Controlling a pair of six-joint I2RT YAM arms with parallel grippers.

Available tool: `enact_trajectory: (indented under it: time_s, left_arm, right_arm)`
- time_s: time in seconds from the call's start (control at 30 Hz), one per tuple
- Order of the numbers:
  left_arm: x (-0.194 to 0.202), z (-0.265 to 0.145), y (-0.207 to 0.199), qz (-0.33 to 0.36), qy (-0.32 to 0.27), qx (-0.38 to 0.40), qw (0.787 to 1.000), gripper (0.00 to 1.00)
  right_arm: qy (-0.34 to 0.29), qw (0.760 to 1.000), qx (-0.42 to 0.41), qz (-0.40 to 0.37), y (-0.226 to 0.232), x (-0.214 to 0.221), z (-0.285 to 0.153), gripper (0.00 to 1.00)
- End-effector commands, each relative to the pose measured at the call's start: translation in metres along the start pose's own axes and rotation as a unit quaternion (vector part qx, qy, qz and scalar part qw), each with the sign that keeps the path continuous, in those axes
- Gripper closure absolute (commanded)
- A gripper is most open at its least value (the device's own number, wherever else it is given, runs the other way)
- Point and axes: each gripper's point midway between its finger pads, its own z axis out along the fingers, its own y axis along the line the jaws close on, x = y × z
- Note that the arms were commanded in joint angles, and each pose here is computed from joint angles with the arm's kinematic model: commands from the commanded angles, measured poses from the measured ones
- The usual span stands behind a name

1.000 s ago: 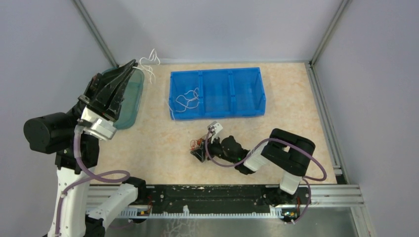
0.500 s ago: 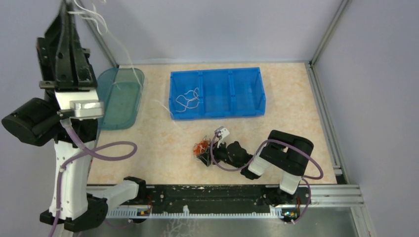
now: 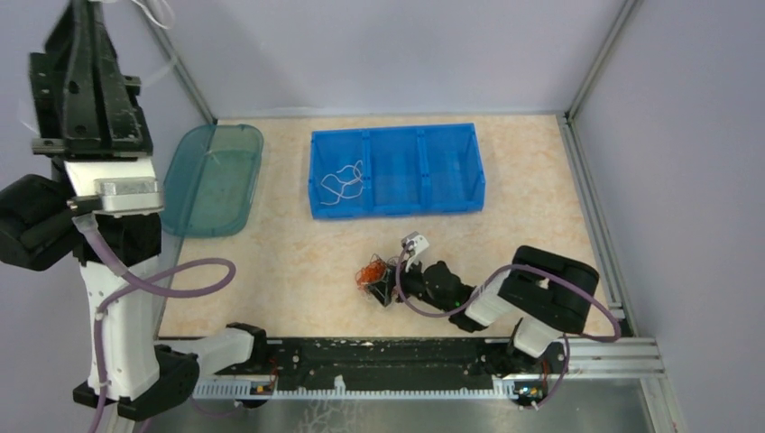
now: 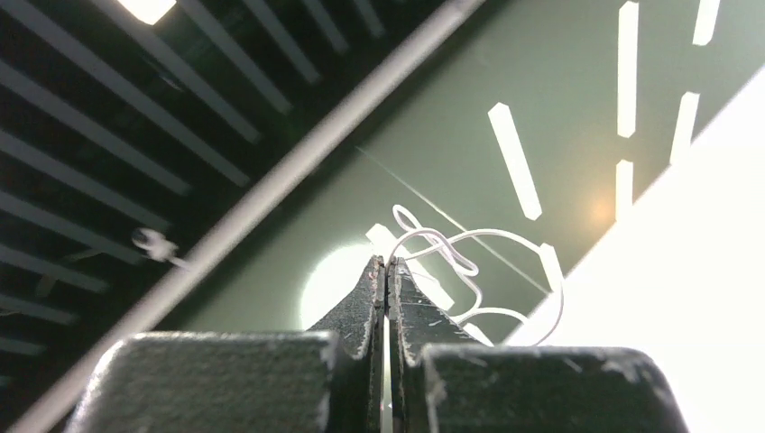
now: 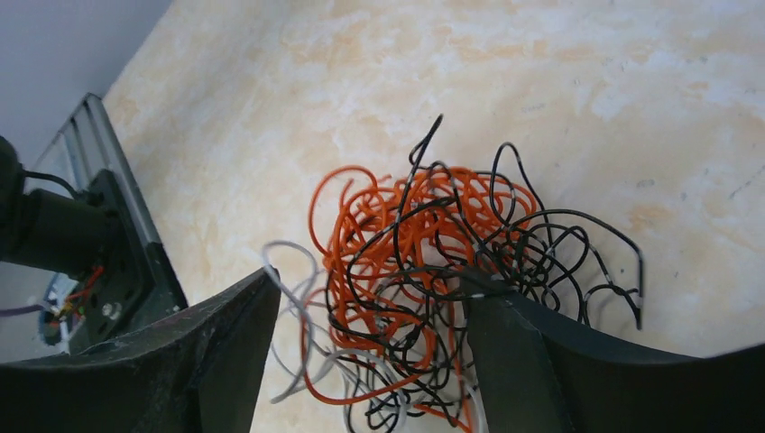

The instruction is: Untangle the cables

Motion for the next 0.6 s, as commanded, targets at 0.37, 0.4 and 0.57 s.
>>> enact_trajectory:
  time_s: [0.37,0.4,0.57]
  left_arm:
    - [0.061,-0.123,-0.194,-0.248,0.185,0.198,0.93,1.0]
    - [0.064,-0.128,-0.202,-0.253,0.191,0.204,0.926,1.0]
    - [0.079,-0.143,-0.231,-0.278,0.218,0.218,0.91,1.0]
  right_arm:
    - [-0.107,0.993,-0.045,0.0,0.053,-0.102,-0.033,0.22]
    - [-0.111,0.993,-0.042,0.0,0.053,-0.105,-0.035,0.21]
    - [-0.132,0.991,-0.024,-0.002,0.048,-0.117,-0.045,0.22]
